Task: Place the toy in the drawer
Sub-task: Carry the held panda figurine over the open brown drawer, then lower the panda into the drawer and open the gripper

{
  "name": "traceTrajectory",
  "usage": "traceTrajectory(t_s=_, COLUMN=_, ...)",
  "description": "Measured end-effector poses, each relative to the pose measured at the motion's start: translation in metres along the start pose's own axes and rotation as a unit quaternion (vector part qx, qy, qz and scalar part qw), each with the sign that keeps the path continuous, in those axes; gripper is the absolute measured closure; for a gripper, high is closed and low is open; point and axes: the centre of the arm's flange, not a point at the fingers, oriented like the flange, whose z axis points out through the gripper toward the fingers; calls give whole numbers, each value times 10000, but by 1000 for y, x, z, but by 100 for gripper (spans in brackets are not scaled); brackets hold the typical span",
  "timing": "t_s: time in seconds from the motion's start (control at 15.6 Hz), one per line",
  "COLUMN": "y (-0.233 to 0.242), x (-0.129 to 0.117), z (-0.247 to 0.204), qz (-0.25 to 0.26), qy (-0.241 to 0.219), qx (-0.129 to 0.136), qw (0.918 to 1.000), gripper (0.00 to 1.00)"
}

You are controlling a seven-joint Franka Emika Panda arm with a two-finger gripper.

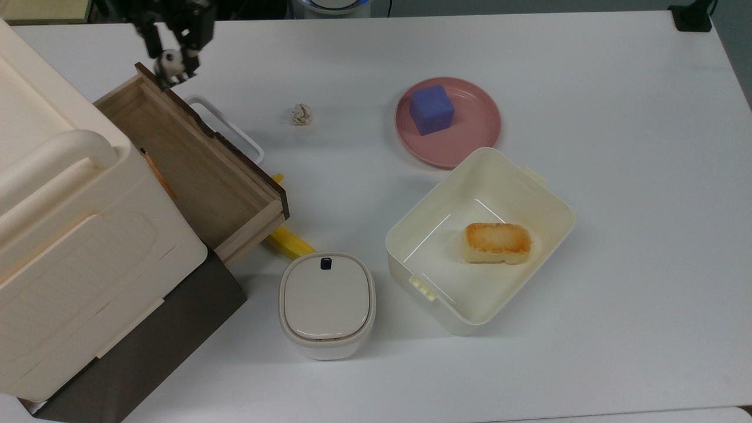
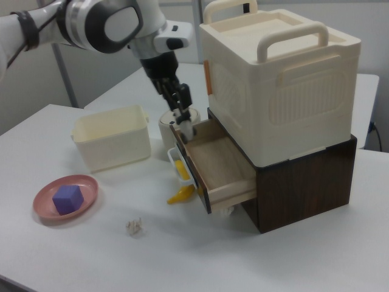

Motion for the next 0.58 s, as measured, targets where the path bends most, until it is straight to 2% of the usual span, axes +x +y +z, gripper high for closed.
traceTrajectory(t_s=0.58, y=8, x=26, z=49, qz=156, qy=256, qx=-21, qw=9995, gripper=44)
